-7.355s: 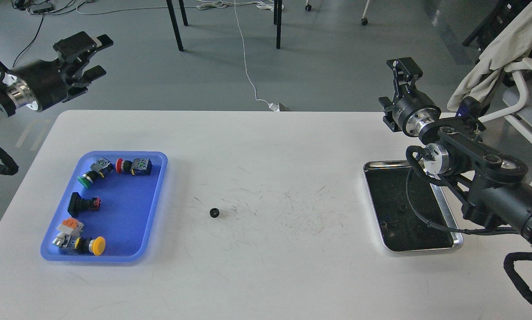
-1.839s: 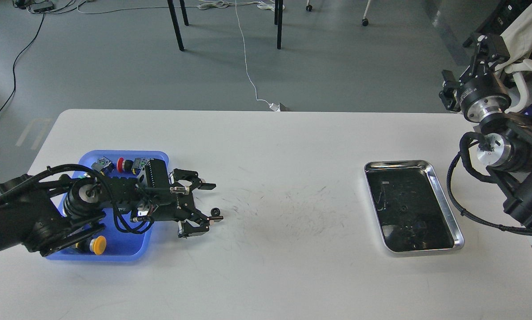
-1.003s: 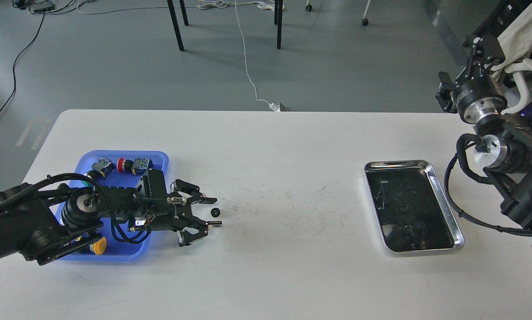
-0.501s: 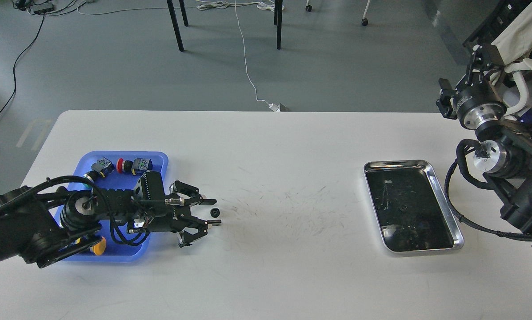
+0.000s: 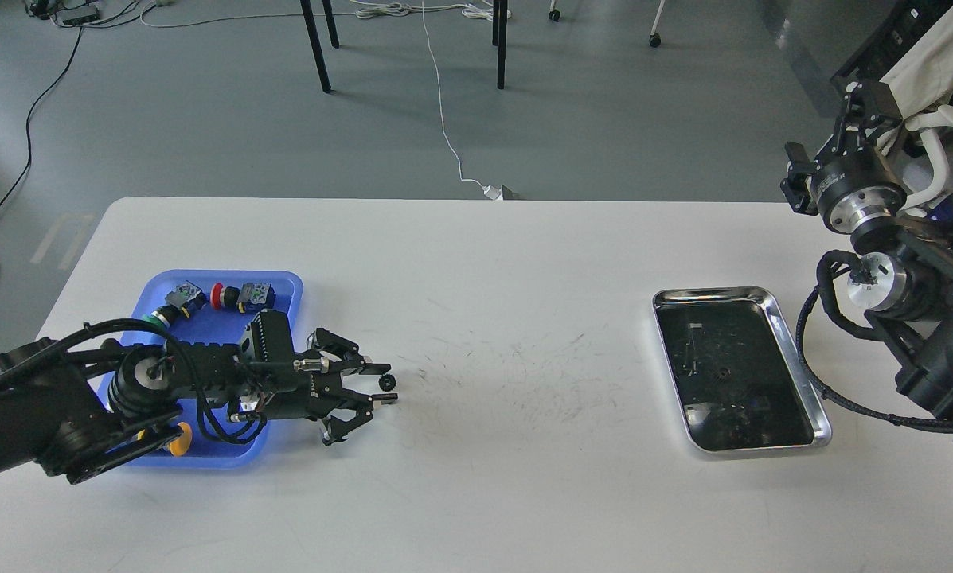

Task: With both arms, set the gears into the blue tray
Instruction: 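Lift the black part with the left gripper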

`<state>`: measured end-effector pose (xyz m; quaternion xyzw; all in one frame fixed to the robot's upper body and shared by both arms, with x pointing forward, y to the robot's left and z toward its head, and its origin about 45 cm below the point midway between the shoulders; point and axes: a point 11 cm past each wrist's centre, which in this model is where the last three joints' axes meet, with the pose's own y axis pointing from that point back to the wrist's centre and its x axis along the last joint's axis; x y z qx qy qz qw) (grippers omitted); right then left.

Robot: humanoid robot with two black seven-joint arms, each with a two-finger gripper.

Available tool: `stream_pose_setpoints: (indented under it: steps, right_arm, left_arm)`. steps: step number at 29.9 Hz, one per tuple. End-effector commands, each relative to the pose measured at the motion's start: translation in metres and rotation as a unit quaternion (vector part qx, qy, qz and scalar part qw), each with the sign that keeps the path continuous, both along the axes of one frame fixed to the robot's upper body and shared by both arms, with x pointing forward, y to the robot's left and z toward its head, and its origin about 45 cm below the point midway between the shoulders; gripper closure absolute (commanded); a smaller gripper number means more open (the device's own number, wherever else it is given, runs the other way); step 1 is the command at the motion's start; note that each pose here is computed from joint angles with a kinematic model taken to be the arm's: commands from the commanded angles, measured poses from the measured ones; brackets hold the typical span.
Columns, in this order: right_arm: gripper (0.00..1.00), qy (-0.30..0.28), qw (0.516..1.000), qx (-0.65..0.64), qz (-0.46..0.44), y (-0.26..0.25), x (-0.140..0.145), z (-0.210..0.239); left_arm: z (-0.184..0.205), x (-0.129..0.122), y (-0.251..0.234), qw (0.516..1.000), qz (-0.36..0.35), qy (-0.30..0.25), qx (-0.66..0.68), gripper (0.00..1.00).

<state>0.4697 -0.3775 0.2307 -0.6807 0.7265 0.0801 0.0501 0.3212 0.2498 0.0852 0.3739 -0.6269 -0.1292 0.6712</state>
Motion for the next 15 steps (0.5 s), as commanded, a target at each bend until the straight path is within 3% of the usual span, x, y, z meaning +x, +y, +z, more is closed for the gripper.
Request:
stream_pose_setpoints:
  steps: [1,6,11,15]
  right_arm:
    - [0.01,-0.001,1.0,0.0,0.0,0.0001,0.0,0.0001]
    - [0.01,-0.001,1.0,0.0,0.0,0.0001,0.0,0.0001]
    - [0.01,0.0,1.0,-0.001,0.001,0.0003,-0.0001,-0.0003]
    - [0.01,-0.001,1.0,-0.001,0.0,0.0,-0.0001,0.0003]
  left_arm:
    - [-0.0005,0.0006,0.0019,1.0,0.002,0.0,0.003,0.67]
    - [-0.0011,0.0007,0.003,1.0,0.003,0.0,0.005,0.7]
    - [-0.0041,-0.0025,0.0044,1.0,-0.002,0.005,0.011,0.82]
    - [-0.0064,-0.0052,0.0059,1.0,-0.008,0.009,0.019,0.83]
